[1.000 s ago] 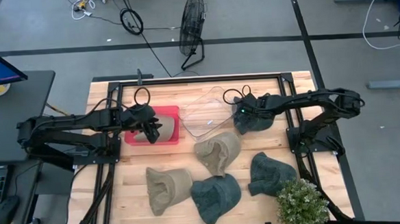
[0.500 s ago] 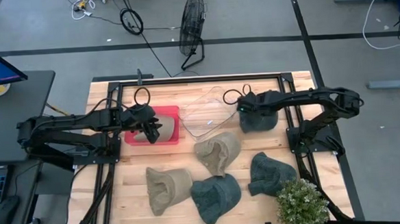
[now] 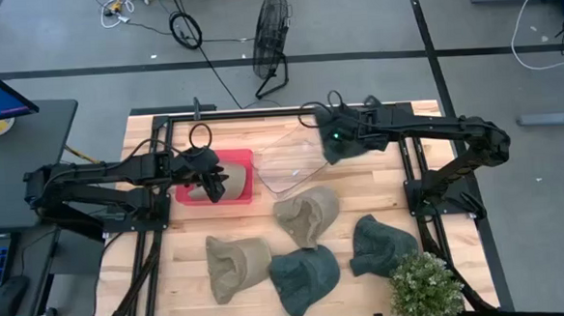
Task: Pick & Place hat
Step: Put the top right black cap into the transparent bin
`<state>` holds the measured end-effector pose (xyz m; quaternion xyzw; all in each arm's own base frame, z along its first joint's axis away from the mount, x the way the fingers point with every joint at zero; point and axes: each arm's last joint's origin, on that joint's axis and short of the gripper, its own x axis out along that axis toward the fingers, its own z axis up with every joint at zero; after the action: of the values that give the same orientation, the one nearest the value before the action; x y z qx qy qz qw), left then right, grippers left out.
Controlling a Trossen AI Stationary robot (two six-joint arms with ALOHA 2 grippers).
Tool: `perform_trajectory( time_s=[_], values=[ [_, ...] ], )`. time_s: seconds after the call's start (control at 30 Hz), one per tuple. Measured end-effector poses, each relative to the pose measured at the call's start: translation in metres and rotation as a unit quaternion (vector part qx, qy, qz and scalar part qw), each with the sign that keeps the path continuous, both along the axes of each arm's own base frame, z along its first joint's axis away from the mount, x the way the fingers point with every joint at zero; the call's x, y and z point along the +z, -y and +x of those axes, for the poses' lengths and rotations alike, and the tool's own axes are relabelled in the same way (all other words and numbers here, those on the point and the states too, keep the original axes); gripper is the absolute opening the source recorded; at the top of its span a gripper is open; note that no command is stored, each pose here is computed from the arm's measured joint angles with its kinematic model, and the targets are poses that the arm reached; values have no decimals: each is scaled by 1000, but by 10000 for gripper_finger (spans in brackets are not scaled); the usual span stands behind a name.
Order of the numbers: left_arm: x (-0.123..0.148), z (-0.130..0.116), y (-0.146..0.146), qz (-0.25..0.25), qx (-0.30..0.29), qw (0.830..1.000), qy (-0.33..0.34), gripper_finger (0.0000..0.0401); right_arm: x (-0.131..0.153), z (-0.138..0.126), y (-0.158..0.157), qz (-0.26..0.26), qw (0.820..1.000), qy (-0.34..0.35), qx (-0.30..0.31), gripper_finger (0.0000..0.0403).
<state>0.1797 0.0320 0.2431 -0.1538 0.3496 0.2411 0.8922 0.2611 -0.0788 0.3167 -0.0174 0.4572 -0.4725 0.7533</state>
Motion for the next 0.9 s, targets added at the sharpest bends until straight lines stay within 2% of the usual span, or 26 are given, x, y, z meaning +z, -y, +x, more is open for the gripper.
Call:
perform_trajectory(
  time_s=[0.2, 0.4, 0.53, 0.7, 0.9],
  values=[
    [0, 0, 0, 0, 0, 1000, 0, 145, 15, 31, -9, -65, 990, 49, 115, 3],
    [0, 0, 0, 0, 0, 1000, 1, 145, 4, 58, -14, -85, 983, 67, 147, 2],
    [0, 0, 0, 0, 0, 1000, 0, 145, -19, 81, -17, -80, 983, 59, 154, 2],
    [0, 0, 0, 0, 0, 1000, 0, 145, -60, 107, -26, -67, 982, 18, 173, 2],
    [0, 0, 0, 0, 0, 1000, -3, 145, -85, 120, -41, -62, 979, -11, 194, 2]
  ],
)
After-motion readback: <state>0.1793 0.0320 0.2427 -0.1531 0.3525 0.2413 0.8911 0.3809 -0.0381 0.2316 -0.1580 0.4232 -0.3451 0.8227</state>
